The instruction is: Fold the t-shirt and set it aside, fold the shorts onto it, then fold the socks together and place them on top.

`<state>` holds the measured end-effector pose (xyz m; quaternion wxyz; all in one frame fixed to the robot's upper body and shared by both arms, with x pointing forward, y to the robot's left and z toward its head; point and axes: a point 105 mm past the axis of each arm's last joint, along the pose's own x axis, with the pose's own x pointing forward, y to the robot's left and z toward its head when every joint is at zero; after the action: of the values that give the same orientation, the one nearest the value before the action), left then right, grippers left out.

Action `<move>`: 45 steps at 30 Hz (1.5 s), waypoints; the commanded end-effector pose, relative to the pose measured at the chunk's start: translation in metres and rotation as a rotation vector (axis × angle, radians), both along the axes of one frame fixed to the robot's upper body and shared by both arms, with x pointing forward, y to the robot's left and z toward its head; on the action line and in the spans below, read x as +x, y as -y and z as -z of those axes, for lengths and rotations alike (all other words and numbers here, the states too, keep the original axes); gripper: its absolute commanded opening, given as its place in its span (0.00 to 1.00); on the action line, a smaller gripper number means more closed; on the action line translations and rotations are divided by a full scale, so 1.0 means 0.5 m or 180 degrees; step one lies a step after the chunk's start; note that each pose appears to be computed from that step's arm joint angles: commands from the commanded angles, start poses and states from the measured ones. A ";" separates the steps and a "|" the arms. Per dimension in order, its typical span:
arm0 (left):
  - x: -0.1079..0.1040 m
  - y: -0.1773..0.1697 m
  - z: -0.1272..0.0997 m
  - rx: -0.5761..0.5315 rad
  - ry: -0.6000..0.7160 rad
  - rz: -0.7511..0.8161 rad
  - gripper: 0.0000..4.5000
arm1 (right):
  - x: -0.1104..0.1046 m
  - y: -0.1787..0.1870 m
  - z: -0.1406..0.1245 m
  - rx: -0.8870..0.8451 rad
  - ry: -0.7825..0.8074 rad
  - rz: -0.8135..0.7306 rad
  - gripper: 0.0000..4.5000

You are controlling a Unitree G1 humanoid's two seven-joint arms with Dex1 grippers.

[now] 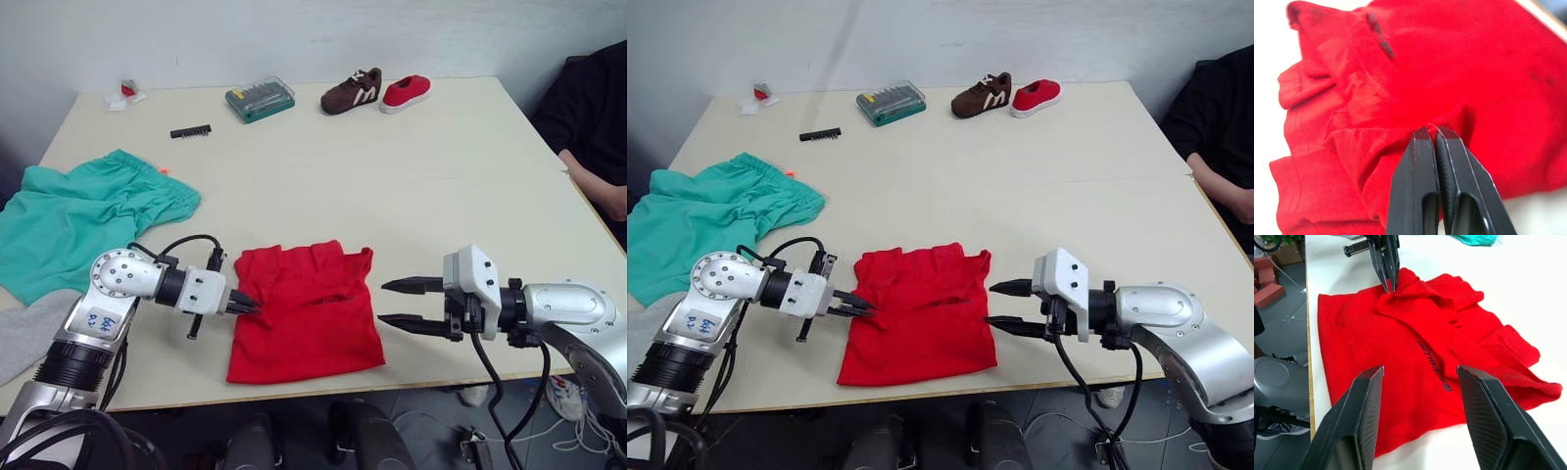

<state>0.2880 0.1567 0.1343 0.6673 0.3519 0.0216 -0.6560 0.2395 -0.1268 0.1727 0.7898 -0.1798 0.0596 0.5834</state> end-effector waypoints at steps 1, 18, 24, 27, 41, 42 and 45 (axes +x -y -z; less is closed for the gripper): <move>0.053 -0.008 -0.051 -0.0720 -0.0444 -0.0707 0.01 | -0.005 -0.008 -0.019 0.0029 0.0146 -0.0057 0.54; 0.132 -0.099 0.026 -0.1290 -0.1876 -0.2849 0.01 | 0.007 -0.017 -0.010 0.0036 0.0146 -0.0061 0.54; 0.122 -0.095 -0.024 -0.1570 -0.1642 -0.2660 0.11 | 0.020 -0.027 -0.006 0.0066 0.0166 -0.0070 0.54; 0.111 -0.089 -0.054 -0.1619 -0.1469 -0.2474 0.27 | 0.021 -0.030 -0.006 0.0094 0.0162 -0.0087 0.54; -0.009 -0.024 -0.104 -0.0995 -0.0748 -0.1231 0.99 | 0.018 -0.047 0.009 0.0135 0.0095 -0.0249 0.00; -0.028 -0.005 -0.092 -0.0877 -0.0750 -0.1057 0.99 | 0.020 -0.054 0.015 0.0112 0.0109 -0.0271 0.00; -0.055 0.020 -0.068 -0.0731 -0.0778 -0.0842 0.99 | 0.026 -0.070 0.032 0.0015 0.0157 -0.0332 0.00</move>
<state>0.2682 0.1542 0.1675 0.7918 0.1664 0.0848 -0.5815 0.2516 -0.0962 0.1549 0.7671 -0.1745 0.0442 0.6158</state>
